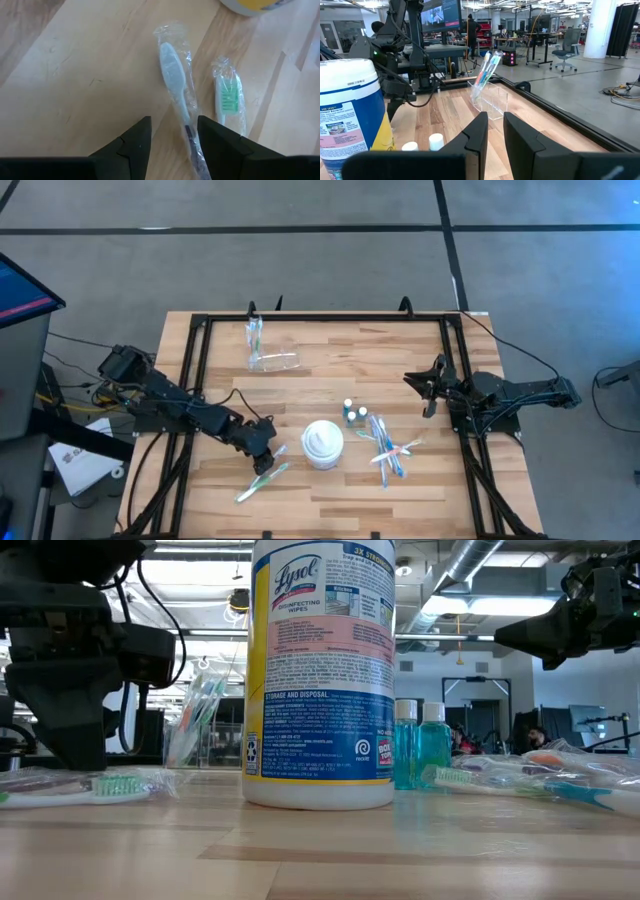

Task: Pick & Place toothbrushing station
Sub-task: Put the left purple toothbrush into the transparent organizer

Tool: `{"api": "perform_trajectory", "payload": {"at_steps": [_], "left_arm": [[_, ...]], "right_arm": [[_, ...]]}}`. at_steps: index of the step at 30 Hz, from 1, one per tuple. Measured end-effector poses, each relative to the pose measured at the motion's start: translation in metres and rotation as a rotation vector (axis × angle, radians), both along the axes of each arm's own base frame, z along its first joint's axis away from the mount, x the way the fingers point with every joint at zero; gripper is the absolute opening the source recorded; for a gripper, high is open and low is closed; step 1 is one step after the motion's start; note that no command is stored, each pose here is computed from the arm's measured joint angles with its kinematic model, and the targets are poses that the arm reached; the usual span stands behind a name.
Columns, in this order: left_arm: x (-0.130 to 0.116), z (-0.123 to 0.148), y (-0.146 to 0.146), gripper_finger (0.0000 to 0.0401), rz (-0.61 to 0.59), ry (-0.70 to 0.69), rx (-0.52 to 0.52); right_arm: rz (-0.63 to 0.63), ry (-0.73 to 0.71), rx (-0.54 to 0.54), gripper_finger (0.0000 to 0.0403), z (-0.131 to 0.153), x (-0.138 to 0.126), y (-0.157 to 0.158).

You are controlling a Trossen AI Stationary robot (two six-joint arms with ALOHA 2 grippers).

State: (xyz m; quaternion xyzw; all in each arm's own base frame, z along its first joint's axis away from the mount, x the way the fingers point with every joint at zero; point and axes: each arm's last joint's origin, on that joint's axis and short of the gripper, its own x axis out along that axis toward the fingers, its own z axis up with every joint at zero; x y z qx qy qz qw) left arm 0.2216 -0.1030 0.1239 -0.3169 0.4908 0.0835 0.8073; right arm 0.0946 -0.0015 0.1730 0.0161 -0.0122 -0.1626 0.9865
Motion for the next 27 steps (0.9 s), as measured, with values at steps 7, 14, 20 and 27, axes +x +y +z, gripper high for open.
{"api": "perform_trajectory", "payload": {"at_steps": [7, 14, 20, 27], "left_arm": [[0.0004, 0.0005, 0.0007, 0.0153, 0.017, -0.002, -0.011], [-0.0003, 0.0013, 0.0015, 0.0082, 0.049, 0.005, -0.028], [0.0003, 0.0016, 0.0018, 0.0009, 0.058, -0.002, -0.027], [0.0009, 0.0022, 0.0026, 0.0001, 0.077, -0.021, -0.001]], "right_arm": [[0.000, 0.000, 0.000, 0.0054, 0.0000, 0.0000, 0.0000], [0.000, 0.000, 0.000, 0.0054, 0.0001, 0.0000, 0.0000], [0.000, 0.000, 0.000, 0.0054, 0.0001, 0.0000, 0.0000], [0.000, 0.000, 0.000, 0.0054, 0.0000, 0.0000, 0.0000]]}}
